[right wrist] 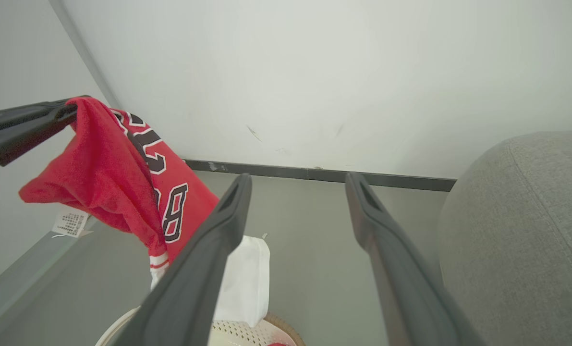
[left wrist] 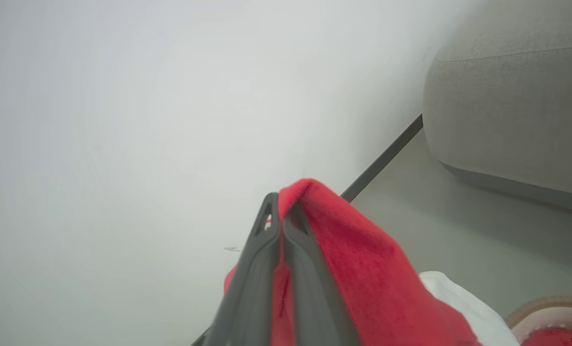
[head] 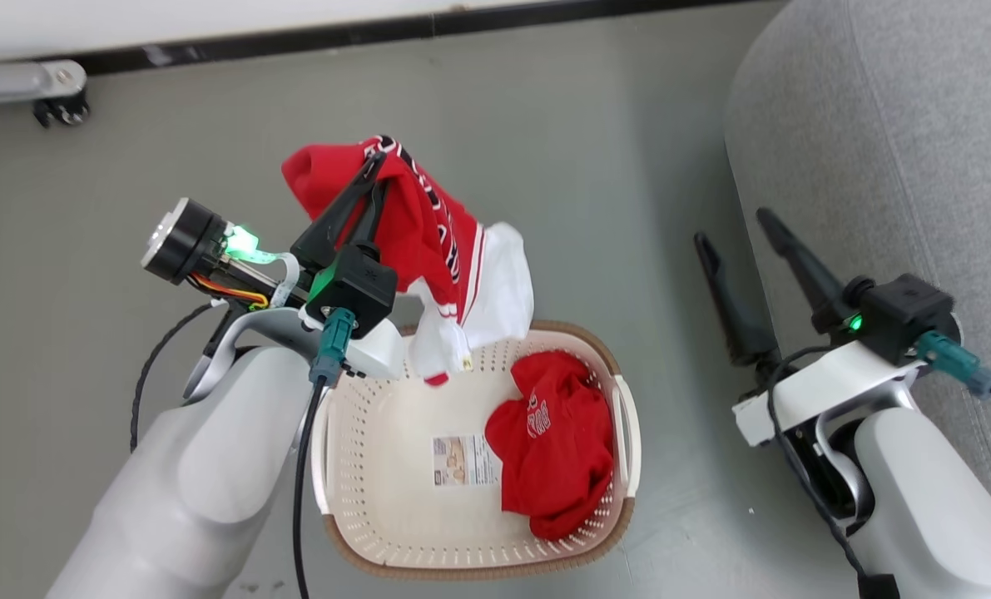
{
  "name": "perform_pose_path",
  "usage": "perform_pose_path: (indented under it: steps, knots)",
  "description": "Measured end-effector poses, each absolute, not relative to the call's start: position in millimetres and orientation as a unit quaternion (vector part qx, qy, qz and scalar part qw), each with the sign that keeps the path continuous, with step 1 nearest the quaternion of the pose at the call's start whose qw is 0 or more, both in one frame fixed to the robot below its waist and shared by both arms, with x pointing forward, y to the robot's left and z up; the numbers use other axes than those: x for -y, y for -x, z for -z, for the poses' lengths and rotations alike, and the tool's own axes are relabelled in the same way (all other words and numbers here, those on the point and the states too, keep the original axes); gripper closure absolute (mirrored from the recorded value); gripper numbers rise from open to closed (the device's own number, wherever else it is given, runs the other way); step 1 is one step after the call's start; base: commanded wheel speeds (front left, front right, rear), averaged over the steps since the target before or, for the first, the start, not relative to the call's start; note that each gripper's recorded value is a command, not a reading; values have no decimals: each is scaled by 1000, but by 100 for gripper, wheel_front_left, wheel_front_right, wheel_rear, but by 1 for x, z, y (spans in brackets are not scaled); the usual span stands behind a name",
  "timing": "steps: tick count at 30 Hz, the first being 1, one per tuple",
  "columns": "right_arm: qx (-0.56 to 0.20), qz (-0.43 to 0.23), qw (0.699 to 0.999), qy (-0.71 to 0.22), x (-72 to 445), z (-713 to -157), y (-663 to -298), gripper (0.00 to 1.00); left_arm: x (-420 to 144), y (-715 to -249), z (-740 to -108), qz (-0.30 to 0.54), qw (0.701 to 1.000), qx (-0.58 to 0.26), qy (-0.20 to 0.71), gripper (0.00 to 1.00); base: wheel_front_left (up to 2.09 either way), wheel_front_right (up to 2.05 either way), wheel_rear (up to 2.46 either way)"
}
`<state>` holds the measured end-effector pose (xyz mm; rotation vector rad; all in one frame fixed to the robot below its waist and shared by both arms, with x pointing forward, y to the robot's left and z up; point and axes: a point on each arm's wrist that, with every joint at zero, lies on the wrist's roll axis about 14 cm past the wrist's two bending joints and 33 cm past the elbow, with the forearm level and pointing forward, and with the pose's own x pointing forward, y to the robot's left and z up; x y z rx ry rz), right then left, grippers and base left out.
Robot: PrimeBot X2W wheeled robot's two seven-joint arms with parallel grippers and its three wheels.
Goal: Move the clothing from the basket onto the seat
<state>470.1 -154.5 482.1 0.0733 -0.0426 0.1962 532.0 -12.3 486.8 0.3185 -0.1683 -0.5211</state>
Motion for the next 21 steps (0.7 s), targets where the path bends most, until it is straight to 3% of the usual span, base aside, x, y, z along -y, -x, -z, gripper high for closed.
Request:
perform_pose_path:
  steps: [21]
  knots:
    - [40,-266,962,41,68,-518,-426,0,5,-487,-632,247,924,239,-168,100,0,0,0]
